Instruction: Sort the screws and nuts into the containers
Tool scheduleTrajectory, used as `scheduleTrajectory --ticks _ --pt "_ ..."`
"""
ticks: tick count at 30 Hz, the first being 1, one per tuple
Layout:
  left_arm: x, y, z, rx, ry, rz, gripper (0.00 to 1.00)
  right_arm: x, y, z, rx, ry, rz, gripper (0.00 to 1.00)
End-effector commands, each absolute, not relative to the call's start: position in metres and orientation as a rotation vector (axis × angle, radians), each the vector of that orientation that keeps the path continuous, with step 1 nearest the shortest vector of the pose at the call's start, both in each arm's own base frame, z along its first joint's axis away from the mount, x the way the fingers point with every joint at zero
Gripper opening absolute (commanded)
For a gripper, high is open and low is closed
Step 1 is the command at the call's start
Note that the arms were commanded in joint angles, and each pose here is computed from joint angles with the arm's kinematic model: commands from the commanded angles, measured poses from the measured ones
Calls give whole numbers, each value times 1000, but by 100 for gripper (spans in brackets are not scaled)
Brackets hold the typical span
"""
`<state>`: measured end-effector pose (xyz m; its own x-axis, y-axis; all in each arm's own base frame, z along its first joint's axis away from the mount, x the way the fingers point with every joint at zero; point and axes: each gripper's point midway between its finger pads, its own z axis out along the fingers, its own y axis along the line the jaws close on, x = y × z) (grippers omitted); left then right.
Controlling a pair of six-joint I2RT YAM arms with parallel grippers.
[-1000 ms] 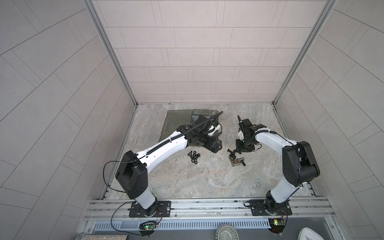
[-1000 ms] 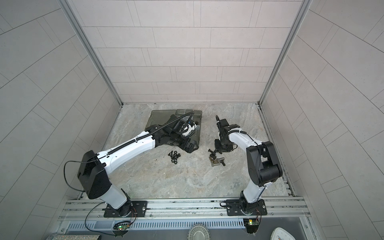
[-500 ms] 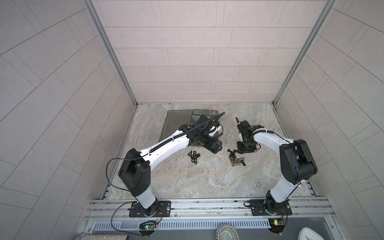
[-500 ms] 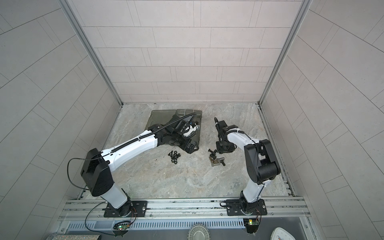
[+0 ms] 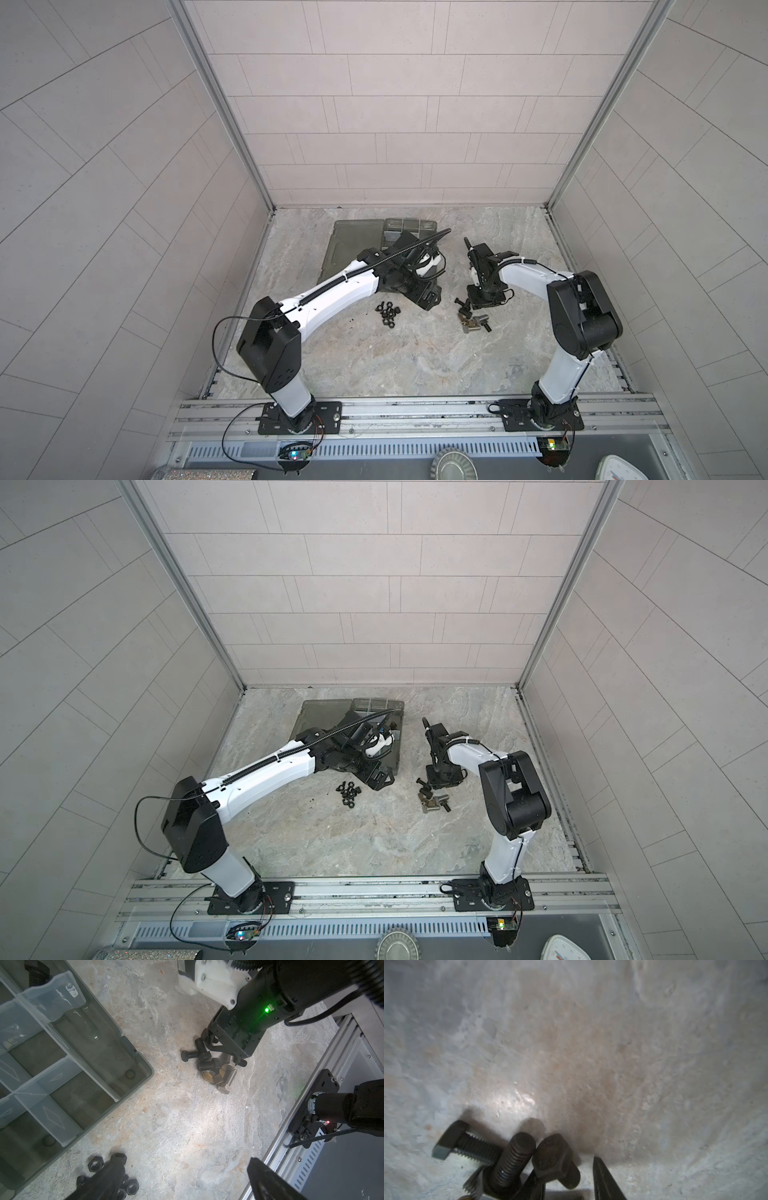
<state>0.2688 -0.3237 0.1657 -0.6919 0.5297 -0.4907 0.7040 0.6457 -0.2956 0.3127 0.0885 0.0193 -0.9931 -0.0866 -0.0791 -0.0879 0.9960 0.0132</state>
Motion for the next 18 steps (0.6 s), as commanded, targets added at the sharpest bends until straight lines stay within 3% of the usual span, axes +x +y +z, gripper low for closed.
scheduleTrajectory --ticks 1,5,13,18 --pt "270 -321 181 1001 2469 -652 100 313 93 10 -158 3079 39 38" --pt "271 -319 184 1008 2460 -641 100 316 95 12 -159 3070 46 35" --pt "276 -312 191 986 2457 -624 100 321 97 16 -158 3057 63 10" --pt "286 -297 196 915 2469 -594 100 323 100 27 -142 3036 87 3"
